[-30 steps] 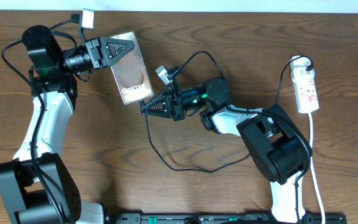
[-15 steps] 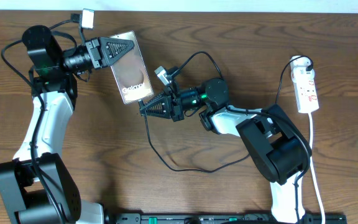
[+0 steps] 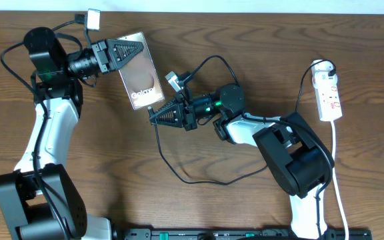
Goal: Plug charger to phone and switch on socket
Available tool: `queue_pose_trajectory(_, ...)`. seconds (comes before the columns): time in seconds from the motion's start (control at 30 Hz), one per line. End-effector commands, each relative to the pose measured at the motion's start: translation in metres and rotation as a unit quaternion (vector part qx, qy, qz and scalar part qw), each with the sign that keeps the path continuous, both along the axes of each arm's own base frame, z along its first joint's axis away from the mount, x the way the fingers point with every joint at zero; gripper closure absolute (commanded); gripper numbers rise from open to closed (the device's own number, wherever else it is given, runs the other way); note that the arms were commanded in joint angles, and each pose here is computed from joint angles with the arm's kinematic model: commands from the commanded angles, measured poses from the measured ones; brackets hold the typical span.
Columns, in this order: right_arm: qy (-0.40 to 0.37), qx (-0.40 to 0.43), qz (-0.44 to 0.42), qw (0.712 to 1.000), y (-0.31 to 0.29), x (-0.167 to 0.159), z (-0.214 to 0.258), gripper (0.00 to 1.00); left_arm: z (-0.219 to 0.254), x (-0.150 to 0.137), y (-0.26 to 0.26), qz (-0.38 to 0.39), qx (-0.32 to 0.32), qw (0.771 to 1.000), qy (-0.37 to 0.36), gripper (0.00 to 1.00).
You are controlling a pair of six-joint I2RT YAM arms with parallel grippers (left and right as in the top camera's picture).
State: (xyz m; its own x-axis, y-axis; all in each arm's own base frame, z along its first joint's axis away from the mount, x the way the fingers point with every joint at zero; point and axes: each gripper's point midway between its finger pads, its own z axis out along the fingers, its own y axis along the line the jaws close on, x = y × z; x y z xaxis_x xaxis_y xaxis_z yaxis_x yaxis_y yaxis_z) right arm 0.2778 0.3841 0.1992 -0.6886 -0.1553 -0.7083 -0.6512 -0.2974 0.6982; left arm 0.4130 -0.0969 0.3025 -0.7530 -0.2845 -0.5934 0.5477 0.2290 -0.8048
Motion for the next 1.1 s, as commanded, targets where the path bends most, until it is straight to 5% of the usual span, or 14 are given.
queue_pose_trajectory(0.0,-0.006,0.004,0.004,1.000,0.003,-0.001,0.002,0.99,0.004,0.000,0.000,-0.003,0.002,1.000,-0.011,0.93)
queue_pose_trajectory(1.07,0.014,-0.003,-0.014,1.000,0.001,0.010,0.000,0.99,0.004,-0.008,-0.002,-0.027,0.004,0.999,-0.020,0.93)
